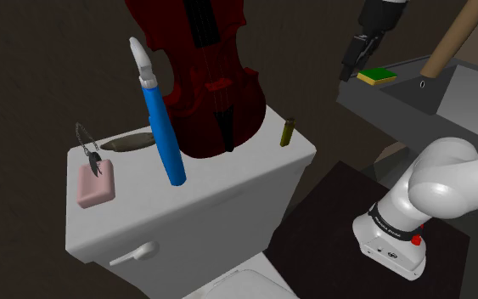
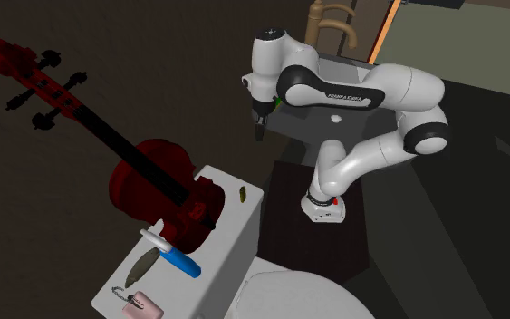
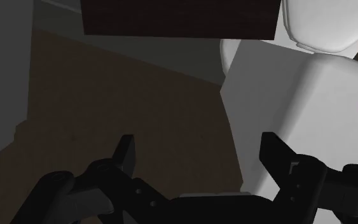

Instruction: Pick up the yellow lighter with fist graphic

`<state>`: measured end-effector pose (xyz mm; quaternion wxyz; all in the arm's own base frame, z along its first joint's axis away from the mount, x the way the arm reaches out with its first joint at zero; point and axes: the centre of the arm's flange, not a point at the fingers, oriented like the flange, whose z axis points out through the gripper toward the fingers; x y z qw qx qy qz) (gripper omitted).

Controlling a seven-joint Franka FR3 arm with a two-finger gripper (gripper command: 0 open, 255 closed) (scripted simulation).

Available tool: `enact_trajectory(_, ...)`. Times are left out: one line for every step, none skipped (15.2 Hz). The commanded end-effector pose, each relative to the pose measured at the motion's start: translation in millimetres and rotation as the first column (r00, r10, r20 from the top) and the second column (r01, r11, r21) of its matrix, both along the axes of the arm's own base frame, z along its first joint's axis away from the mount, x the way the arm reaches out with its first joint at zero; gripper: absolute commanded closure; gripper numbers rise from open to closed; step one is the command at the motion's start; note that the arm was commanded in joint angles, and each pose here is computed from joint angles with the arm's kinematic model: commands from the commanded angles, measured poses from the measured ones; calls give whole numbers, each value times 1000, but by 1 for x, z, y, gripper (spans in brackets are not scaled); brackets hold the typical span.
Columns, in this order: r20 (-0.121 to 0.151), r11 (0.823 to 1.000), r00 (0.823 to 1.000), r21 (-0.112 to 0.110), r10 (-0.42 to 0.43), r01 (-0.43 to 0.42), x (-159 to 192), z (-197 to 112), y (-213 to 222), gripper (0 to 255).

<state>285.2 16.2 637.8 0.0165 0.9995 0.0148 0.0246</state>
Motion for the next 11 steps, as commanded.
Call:
enact_trajectory(0,1000,1000,0,0,0,0,0,0,0)
enact_trajectory(-3,1000,1000,4,0,0,2,-2,12,0)
enact_trajectory(-7,1000,1000,9,0,0,3,-4,25,0)
enact_trajectory(-10,1000,1000,13,1,0,5,-6,37,0)
enact_trajectory(-14,1000,1000,18,1,-1,7,-8,49,0)
enact_trajectory(-17,1000,1000,22,1,-1,8,-10,62,0)
enact_trajectory(-20,1000,1000,26,1,-1,10,-12,74,0)
enact_trajectory(-24,1000,1000,31,2,-1,11,-14,86,0)
enact_trajectory(-27,999,1000,35,2,-1,13,-16,99,0)
enact_trajectory(-31,999,1000,40,2,-1,15,-18,111,0)
enact_trajectory(-34,999,999,44,2,-1,16,-20,123,0)
